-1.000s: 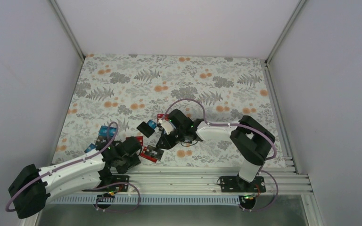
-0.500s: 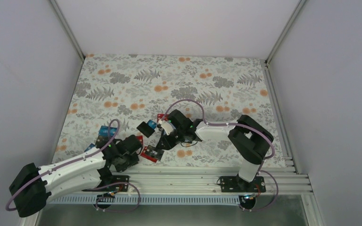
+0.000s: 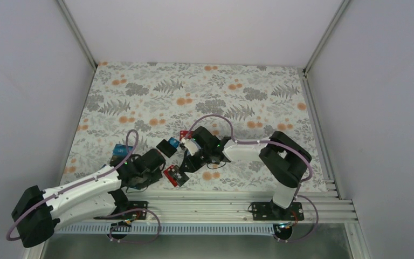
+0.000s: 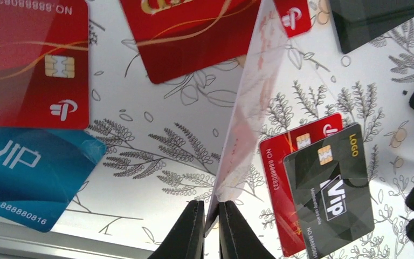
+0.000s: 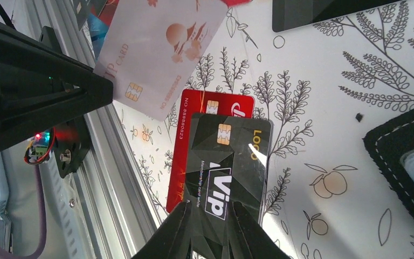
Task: Put the credit cards into the card holder
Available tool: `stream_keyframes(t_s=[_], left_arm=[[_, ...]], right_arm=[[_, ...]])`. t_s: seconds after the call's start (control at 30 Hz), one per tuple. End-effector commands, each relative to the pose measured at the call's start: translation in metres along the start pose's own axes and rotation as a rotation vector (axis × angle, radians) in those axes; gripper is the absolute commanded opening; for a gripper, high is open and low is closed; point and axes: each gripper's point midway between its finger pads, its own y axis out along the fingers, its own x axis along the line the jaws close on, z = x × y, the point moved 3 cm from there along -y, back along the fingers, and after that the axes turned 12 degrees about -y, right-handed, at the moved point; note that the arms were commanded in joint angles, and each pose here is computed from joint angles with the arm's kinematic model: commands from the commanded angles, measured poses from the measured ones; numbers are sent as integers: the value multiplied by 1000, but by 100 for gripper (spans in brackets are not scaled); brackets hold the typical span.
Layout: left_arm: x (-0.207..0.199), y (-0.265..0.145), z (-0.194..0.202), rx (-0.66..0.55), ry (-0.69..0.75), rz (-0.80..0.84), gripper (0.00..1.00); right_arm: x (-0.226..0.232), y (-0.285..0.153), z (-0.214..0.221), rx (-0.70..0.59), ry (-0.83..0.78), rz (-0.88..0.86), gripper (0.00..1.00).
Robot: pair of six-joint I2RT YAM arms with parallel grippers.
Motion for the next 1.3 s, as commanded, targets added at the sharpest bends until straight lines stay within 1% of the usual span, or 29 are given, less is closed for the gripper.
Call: stream_keyframes(t_s=[0.0, 0.13, 0.27, 0.5, 0.57, 0.67, 0.83, 0.97, 1.03, 1.13, 1.27], left_arm=[[-15, -6, -7, -44, 32, 30, 8], [-26, -6, -10, -64, 63, 54, 3], [-35, -7, -12, -80, 93, 58, 2], [-58, -32, -22, -141, 158, 106, 2], [-69, -45, -27, -170, 183, 140, 2], [-87, -67, -34, -216, 225, 206, 2], [-126, -111, -44, -301, 310, 383, 2], [-164, -145, -45, -366, 439, 551, 2], [-185, -163, -44, -395, 495, 637, 2], [-209, -186, -38, -415, 573, 749, 2], [-234, -209, -31, -426, 643, 872, 2]], right_arm=[[-1, 3, 3, -4, -7, -5, 19], [-3, 2, 4, -2, -4, 2, 19], [-3, 0, 5, -5, -2, 9, 18], [-5, -28, -11, -97, -2, 62, 18], [0, -48, -23, -152, -16, 69, 22], [-2, -76, -36, -221, -14, 81, 29], [-12, -133, -55, -352, 32, 42, 39], [-18, -175, -65, -440, 62, -6, 59], [-17, -191, -69, -482, 69, -56, 66], [-17, -212, -69, -536, 90, -135, 69], [-12, -237, -72, -591, 66, -159, 71]])
